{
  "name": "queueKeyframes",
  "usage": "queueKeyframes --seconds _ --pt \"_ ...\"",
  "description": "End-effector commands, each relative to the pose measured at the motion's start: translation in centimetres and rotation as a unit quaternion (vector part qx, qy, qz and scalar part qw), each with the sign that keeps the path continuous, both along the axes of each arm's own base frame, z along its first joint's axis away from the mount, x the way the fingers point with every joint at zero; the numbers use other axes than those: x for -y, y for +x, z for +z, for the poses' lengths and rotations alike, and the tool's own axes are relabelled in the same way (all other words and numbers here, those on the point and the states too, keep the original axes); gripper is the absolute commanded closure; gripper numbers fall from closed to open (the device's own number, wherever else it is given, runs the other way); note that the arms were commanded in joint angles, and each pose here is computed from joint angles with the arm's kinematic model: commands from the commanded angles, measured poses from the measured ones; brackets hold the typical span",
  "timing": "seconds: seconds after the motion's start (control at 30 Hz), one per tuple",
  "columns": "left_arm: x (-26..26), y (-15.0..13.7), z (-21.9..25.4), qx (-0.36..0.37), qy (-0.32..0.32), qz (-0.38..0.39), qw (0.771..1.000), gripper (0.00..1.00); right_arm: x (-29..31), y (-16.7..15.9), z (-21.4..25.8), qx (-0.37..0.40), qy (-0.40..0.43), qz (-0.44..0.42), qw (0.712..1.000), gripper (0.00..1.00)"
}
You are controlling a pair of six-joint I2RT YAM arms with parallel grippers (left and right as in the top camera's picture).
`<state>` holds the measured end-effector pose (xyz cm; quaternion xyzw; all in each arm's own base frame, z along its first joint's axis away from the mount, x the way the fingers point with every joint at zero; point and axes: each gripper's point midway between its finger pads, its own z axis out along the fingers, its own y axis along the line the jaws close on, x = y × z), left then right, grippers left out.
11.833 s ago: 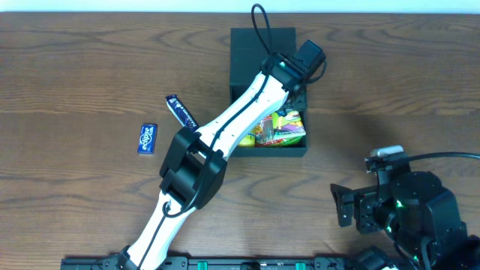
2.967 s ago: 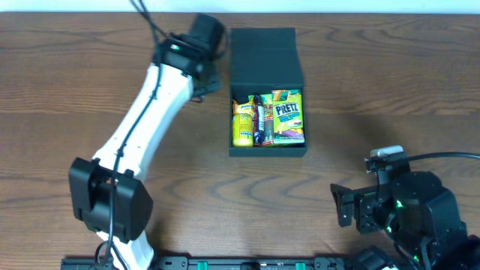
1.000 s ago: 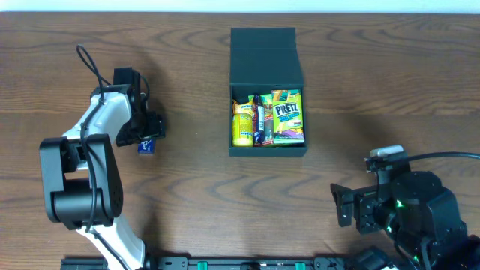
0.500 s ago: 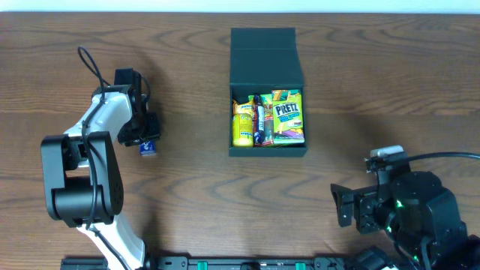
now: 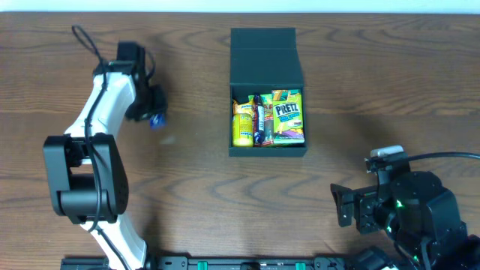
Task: Pack container
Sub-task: 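Carry the Eclipse tin into the box and release it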
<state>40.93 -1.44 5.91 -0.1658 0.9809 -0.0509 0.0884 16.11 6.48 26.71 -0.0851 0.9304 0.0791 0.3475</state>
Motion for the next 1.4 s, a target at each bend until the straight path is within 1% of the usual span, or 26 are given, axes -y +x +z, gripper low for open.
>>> queueKeyframes --seconds 0.0,0.1,0.17,0.27,0.33,0.4,0.53,0.63,0.87,1.0,1.1,1.3,1.33,1.37 --pt "3.0 2.4 2.6 0.038 -0.019 0.008 0.999 0.94 0.3 0.1 0.3 0.005 -0.003 -0.004 1.0 0.01" --pt "6.8 4.1 4.7 0.08 -0.03 -0.018 0.996 0.94 0.3 0.1 0.3 0.005 -0.003 -0.004 1.0 0.01" --pt "10.2 4.9 5.7 0.107 -0.056 -0.042 0.992 0.94 0.3 0.1 0.3 0.005 -0.003 -0.004 1.0 0.01" --pt "16.0 5.0 6.8 0.139 -0.097 -0.096 0.981 0.94 0.3 0.1 0.3 0.005 -0.003 -0.004 1.0 0.01" --pt "19.7 4.5 7.4 0.158 -0.107 -0.133 0.973 0.94 0.3 0.1 0.3 0.005 -0.003 -0.004 1.0 0.01" --pt "22.1 3.7 7.5 0.161 -0.111 -0.158 0.968 0.94 0.3 0.1 0.3 0.005 -0.003 -0.004 1.0 0.01" --pt "25.2 1.8 6.9 0.155 -0.105 -0.192 0.963 0.94 0.3 0.1 0.3 0.005 -0.003 -0.004 1.0 0.01" --pt "27.7 -0.1 5.4 0.135 -0.103 -0.222 0.96 0.94 0.3 0.1 0.3 0.005 -0.003 -0.004 1.0 0.01" --pt "30.1 -3.0 2.7 0.091 -0.094 -0.255 0.958 0.94 0.3 0.1 0.3 0.005 -0.003 -0.004 1.0 0.01" --pt "29.8 -3.4 2.4 0.078 -0.094 -0.232 0.965 0.94 0.3 0.1 0.3 0.005 -0.003 -0.004 1.0 0.01" --pt "28.7 -3.4 2.0 0.069 -0.072 -0.201 0.975 0.94 0.3 0.1 0.3 0.005 -0.003 -0.004 1.0 0.01" --pt "28.6 -3.6 1.8 0.063 -0.071 -0.2 0.975 0.94 0.3 0.1 0.3 0.005 -0.003 -0.004 1.0 0.01" --pt "28.6 -3.6 1.8 0.063 -0.071 -0.2 0.975 0.92 0.3 0.1 0.3 0.005 -0.003 -0.004 1.0 0.01" --pt "28.6 -3.6 1.8 0.063 -0.071 -0.2 0.975 0.82 0.3 0.1 0.3 0.005 -0.003 -0.004 1.0 0.01"
